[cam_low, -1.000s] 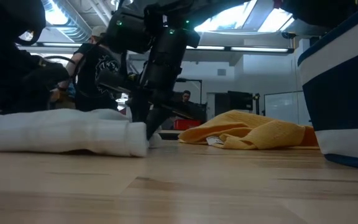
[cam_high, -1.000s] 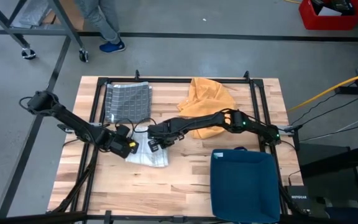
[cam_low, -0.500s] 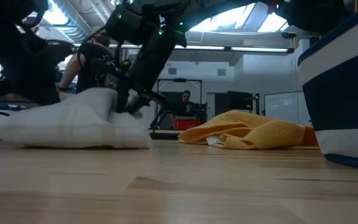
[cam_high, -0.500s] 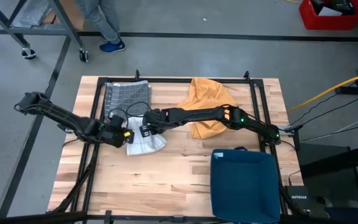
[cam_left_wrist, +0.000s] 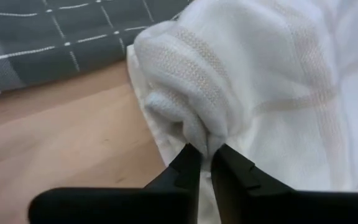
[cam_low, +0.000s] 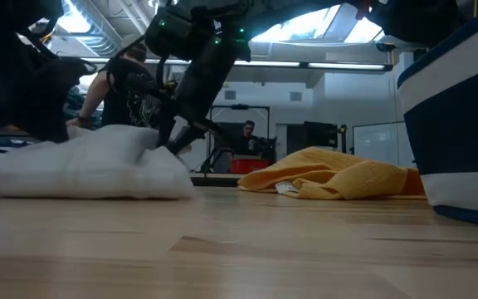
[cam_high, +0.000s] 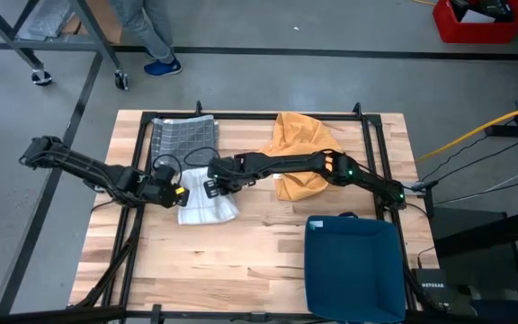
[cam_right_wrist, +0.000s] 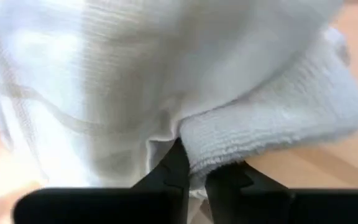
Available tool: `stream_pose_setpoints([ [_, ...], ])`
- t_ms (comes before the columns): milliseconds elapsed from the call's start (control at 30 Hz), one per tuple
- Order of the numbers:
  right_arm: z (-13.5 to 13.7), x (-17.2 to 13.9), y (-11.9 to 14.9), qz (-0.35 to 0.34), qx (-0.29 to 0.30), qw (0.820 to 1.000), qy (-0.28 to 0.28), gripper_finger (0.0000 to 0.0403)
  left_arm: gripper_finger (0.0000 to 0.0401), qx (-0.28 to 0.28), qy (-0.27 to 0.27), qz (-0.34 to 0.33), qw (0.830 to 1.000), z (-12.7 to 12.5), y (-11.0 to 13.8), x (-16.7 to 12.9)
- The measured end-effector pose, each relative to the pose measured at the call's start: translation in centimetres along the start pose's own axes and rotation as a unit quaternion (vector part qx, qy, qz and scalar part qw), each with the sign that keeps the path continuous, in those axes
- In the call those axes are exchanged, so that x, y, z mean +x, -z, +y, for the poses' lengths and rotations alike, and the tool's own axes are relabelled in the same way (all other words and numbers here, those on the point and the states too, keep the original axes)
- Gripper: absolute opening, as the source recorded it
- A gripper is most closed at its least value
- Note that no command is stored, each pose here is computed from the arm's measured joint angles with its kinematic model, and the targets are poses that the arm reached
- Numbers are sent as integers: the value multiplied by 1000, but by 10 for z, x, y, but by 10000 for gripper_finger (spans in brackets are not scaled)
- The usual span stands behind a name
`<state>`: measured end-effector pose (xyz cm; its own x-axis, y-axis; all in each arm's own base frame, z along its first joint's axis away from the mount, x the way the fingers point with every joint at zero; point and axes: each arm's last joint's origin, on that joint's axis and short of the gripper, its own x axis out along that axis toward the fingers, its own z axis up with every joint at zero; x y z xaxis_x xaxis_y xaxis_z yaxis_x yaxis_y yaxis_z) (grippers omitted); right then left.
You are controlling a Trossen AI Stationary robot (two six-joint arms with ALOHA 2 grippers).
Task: Fold towel
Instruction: Stack the white towel on top of the gray towel
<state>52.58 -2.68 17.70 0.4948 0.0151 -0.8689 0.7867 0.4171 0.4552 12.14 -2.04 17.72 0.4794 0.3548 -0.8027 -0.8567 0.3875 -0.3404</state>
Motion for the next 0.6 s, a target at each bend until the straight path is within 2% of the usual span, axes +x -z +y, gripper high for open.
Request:
stream_pose_setpoints([
  [167, -2, 2, 3, 34, -6, 999, -9, 69, 77, 8, 1, 1, 1000, 0, 0, 0],
  [367, -5, 7, 9, 68, -12, 998, -3, 113, 145, -12, -1, 11, 1000, 0, 1, 0],
  [600, -7, 9, 20, 87, -16, 996, 29, 173, 176, -20, -2, 34, 999, 1, 2, 0],
])
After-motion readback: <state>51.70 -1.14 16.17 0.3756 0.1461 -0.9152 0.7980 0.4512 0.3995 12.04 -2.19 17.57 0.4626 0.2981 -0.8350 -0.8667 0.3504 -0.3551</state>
